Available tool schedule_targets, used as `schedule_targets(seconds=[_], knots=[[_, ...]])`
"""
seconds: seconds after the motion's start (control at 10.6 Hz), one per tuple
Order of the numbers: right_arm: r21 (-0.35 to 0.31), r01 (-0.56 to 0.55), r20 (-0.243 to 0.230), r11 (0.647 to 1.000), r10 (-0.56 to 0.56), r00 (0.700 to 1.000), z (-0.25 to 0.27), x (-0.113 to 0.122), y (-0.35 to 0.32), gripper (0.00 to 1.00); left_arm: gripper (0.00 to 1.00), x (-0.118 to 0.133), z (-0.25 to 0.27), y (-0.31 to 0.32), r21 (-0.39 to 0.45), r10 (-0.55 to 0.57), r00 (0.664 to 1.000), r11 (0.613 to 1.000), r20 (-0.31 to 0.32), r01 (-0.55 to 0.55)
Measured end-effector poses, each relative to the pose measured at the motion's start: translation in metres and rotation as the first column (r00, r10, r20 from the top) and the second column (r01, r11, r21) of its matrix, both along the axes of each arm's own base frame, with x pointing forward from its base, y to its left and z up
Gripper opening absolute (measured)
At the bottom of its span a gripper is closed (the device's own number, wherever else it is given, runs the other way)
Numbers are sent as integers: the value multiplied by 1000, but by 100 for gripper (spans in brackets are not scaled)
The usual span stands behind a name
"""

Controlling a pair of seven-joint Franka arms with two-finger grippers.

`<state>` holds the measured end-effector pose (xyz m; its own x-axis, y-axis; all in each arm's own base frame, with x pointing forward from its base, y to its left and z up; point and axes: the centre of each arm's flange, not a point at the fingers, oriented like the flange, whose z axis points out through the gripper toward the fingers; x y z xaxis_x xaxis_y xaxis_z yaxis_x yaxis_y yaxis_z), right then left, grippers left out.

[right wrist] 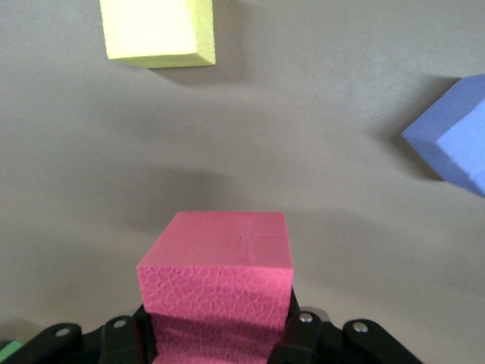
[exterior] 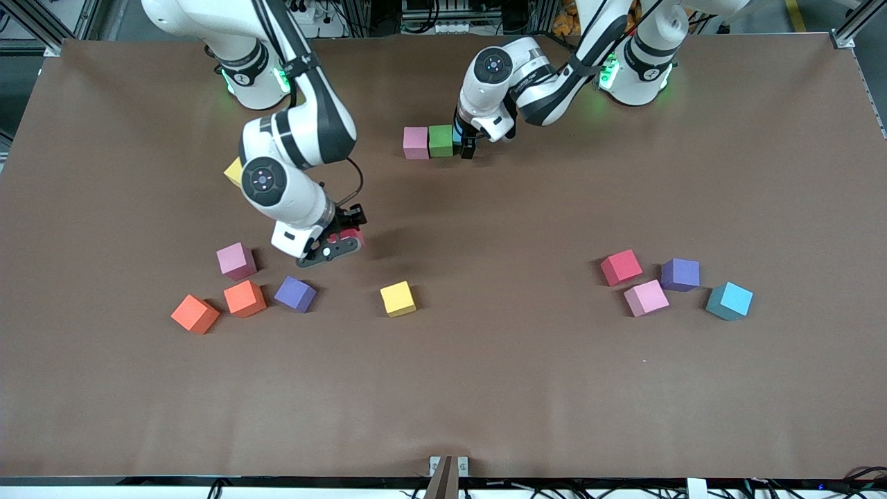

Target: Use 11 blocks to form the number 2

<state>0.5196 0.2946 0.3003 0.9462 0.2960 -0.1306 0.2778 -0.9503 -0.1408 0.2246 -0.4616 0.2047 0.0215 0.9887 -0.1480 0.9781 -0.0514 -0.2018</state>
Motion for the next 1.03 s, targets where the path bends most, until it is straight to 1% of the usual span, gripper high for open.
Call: schedule_targets(seconds=[0.38, 0.75, 0.85, 0.94, 1.03], knots=[[-2, 12, 3, 1000, -12, 1000, 1, -2, 4, 59, 100, 2, 1, -1, -3, 3, 1000, 1000, 2, -3], [-2, 19, 5, 1000, -19, 1000, 1, -1, 4, 59, 100, -1, -1, -2, 0, -14, 1000, 1000, 4, 14], [-4, 37, 3, 999, -37, 999, 1, -1, 4, 59, 93, -2, -2, -2, 1, -17, 1000, 1000, 2, 17], [-7, 59, 4, 998, -59, 998, 1, -2, 7, 59, 91, -3, -3, -2, 3, -20, 1000, 1000, 1, 20], [-9, 78, 6, 997, -78, 997, 1, -6, 14, 59, 80, -3, -4, -2, 3, -24, 1000, 1000, 2, 24]])
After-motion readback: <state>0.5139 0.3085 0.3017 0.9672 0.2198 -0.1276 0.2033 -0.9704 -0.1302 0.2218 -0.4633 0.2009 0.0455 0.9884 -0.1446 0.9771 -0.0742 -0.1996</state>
